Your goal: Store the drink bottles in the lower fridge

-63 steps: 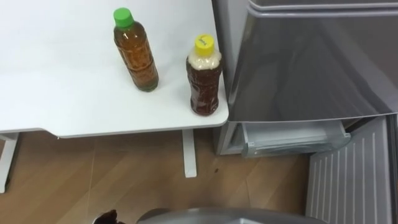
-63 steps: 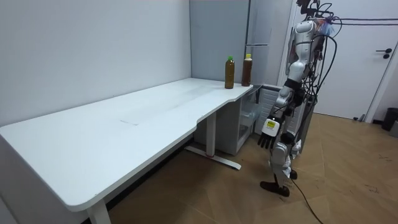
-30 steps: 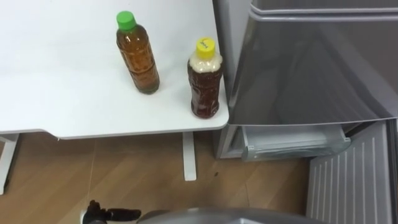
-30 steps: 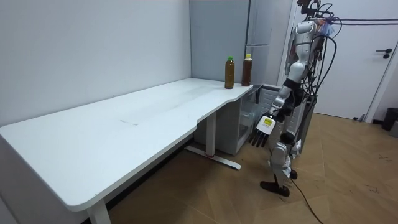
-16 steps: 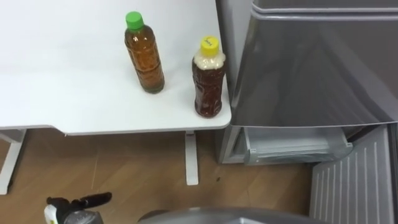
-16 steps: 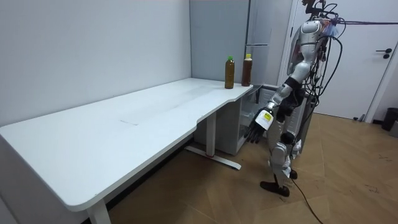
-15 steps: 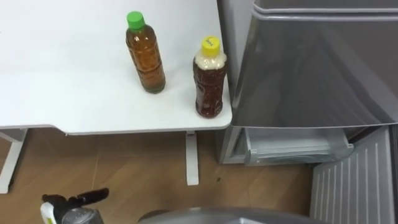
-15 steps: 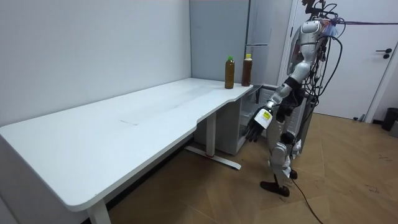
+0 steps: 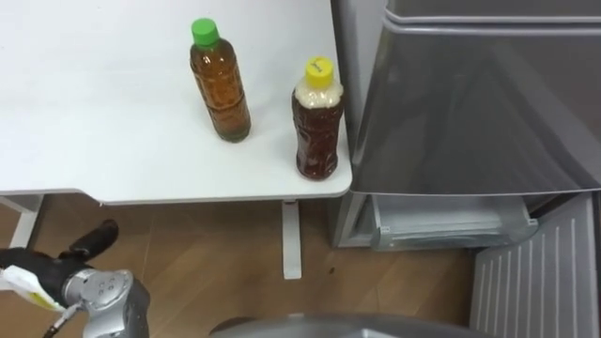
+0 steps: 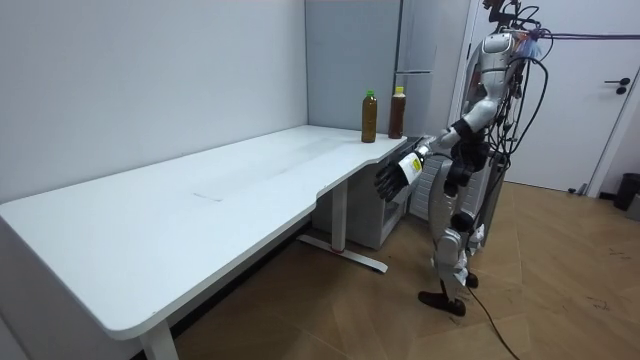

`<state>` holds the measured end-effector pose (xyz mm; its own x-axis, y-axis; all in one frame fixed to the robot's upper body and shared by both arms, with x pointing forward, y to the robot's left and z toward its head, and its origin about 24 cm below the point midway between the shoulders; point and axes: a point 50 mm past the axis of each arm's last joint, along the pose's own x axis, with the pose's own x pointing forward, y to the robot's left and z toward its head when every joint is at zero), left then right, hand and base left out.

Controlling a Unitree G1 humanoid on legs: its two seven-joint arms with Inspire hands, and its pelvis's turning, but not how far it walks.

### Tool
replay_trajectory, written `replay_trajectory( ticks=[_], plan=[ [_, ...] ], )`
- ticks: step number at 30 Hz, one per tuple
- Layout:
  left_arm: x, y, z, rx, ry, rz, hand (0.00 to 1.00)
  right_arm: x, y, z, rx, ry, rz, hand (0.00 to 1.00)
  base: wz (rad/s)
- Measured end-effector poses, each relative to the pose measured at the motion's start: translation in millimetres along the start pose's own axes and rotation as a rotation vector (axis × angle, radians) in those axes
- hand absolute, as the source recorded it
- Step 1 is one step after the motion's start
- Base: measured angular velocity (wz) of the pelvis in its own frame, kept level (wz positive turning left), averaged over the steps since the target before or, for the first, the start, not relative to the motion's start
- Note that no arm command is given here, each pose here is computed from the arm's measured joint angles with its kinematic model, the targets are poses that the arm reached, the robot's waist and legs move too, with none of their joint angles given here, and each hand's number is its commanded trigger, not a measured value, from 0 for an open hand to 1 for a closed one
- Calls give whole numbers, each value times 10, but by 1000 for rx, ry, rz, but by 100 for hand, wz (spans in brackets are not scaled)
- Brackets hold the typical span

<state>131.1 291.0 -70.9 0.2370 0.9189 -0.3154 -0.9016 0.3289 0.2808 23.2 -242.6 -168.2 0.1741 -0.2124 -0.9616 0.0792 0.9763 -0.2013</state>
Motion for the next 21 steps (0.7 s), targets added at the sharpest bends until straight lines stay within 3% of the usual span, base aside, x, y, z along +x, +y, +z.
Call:
replay_trajectory(
  ticks=[7,11,14,21],
  plan=[
    [-24,-24,131,-9,-75,54,0,-7,25,24,7,-33,10,0,3],
    [-91,-134,680,-187,-288,16,0,-5,20,47,-1,-41,24,0,3],
    [-164,-185,1020,-231,-462,-32,0,-9,8,36,9,-47,28,0,0],
    [-468,-289,1444,-342,-634,-237,0,-11,18,22,46,-48,45,0,0]
  ],
)
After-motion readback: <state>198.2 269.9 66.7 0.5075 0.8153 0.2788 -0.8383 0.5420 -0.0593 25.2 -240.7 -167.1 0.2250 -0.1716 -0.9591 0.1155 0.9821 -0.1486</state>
